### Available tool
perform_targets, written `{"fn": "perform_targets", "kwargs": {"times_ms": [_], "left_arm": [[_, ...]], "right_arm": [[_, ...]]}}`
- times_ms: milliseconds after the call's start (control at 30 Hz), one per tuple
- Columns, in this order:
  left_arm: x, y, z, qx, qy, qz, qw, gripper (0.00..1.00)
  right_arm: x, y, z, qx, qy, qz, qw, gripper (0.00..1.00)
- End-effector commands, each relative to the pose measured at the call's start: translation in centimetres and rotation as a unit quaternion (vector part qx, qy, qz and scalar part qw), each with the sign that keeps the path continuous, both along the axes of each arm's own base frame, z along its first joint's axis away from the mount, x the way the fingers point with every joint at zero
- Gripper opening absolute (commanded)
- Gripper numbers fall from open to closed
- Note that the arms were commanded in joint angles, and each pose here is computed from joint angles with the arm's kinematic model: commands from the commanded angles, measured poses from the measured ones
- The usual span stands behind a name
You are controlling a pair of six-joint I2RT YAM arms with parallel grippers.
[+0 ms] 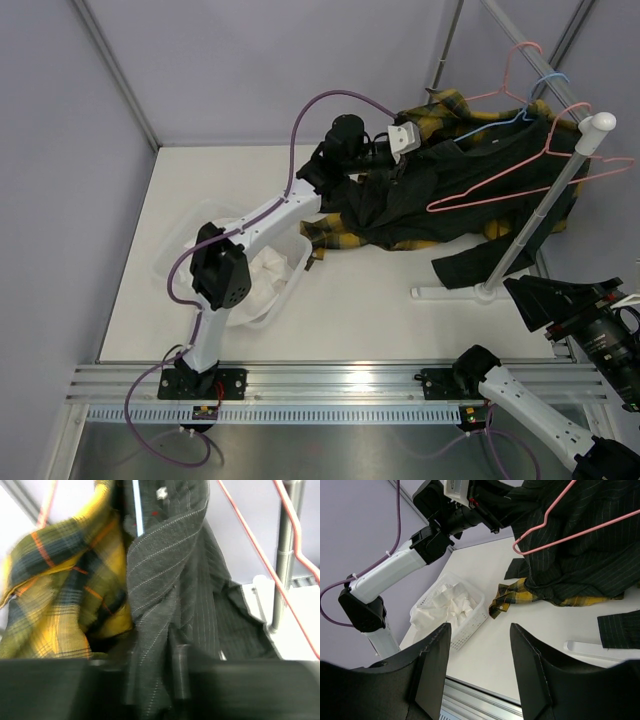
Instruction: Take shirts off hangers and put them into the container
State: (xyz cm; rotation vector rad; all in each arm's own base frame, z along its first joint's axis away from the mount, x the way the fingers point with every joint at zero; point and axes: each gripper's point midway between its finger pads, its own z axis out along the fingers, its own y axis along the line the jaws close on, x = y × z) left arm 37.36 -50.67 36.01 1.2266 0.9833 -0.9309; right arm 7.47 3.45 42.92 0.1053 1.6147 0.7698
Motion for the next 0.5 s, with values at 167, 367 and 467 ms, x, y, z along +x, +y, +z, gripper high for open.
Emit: {"fn": "perform_targets", "kwargs": {"times_ms": [167,367,467], "left_arm": [[-3.3,2.0,9.4,-0.076,-0.016,0.01,0.997,0.0],[-6.3,7.3,17.6,-0.17,0.004,0.055,0.984,0.0],[-8.2,9.1,20.5,-0.172,0.035,0.055,0.983,0.0]], "right_arm": [[1.1,0.4,-0.3,-0.013,0.008,-0.007,1.0,0.59],[1.7,0.3,-0.5,-0.032,0.015,-0.018,0.999,0.59],[2.5,0.8,-0.2,-0.044,0.02,-0.019,0.999,0.6]]}}
